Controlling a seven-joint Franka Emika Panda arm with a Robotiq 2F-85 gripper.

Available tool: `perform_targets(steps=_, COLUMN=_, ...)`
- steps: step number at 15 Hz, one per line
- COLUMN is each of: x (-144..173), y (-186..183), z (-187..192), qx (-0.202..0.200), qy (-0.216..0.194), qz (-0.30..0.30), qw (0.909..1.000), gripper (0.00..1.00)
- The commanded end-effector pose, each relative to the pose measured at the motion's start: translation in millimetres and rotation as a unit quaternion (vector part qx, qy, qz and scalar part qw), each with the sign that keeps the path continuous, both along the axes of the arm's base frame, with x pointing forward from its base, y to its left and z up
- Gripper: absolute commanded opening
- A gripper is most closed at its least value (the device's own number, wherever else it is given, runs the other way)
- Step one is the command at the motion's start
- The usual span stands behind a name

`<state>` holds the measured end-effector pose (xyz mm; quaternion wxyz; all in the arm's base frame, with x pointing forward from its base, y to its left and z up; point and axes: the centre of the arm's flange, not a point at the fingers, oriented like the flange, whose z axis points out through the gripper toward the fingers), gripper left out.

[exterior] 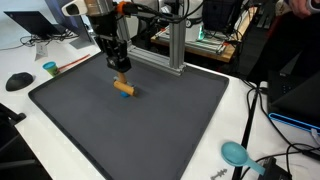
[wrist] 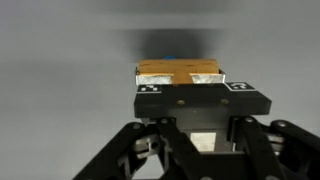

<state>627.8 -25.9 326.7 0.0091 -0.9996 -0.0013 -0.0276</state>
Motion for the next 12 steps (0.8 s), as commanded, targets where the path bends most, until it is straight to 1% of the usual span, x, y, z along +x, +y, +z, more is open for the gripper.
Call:
perform_targets(steps=1, x=13.0, y=-5.8, z=-23.0, qx=0.004, qy=0.001, qz=-0.001, qw=1.0000, gripper=0.22)
perform_targets(steps=4, x=13.7, y=-4.7, z=-27.4, qx=0.008, qy=0.018, qz=0.002, qw=0.9998, gripper=0.22)
perform_targets(steps=6, x=14.9, y=-4.6, z=-30.8, qx=0.008, qy=0.020, qz=0.002, qw=0.9998, gripper=0.22)
perform_targets(steps=12, x=13.9, y=-2.3, z=-38.9, qx=0.013, qy=0.054, qz=0.008, qw=0.9984, gripper=0.22)
